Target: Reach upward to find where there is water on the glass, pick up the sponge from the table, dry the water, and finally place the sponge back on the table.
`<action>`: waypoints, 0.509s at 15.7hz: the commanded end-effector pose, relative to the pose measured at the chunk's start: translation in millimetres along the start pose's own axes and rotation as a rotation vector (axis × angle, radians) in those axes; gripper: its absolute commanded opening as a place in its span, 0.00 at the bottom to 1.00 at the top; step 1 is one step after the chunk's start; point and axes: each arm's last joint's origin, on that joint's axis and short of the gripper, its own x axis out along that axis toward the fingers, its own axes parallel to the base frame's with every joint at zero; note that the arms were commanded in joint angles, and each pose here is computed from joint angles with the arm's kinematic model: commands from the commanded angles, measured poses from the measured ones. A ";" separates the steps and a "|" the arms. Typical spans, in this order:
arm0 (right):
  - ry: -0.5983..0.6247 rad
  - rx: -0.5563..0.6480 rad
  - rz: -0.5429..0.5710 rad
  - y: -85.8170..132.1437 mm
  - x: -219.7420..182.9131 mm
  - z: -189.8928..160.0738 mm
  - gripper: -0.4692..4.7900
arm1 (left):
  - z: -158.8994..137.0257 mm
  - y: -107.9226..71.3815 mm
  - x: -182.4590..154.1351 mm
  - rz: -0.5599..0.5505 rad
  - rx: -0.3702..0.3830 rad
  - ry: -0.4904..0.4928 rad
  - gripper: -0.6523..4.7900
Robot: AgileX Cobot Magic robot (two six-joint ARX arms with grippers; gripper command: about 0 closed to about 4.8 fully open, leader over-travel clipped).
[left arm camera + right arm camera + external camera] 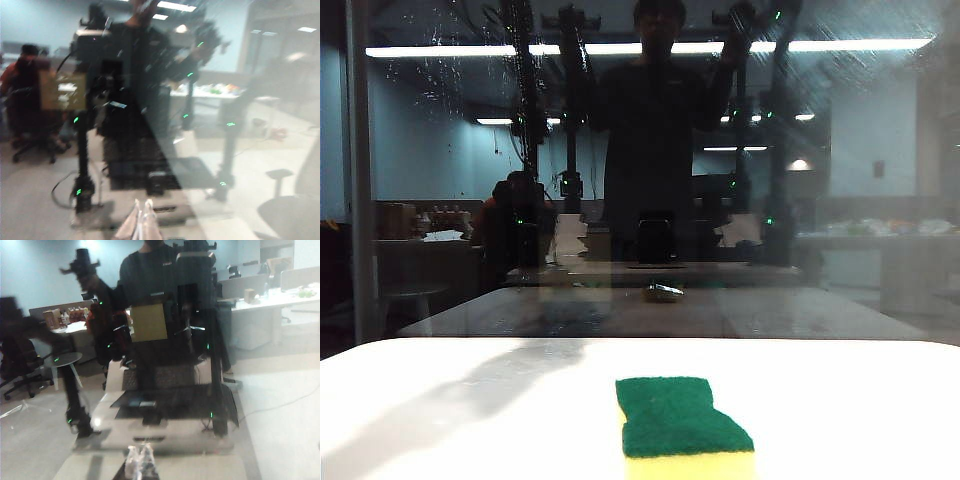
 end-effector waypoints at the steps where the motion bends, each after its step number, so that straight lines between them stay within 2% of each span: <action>1: 0.027 0.002 0.000 1.8 17.3 6.1 0.08 | -3.5 4.8 15.9 0.038 0.001 -0.022 0.11; 5: 0.044 -0.004 -0.003 2.3 25.4 7.9 0.08 | -0.1 23.0 14.0 0.112 0.021 -0.043 0.11; 8: 0.036 -0.025 -0.002 2.4 25.3 8.7 0.08 | 9.8 34.6 6.8 0.061 0.051 -0.076 0.11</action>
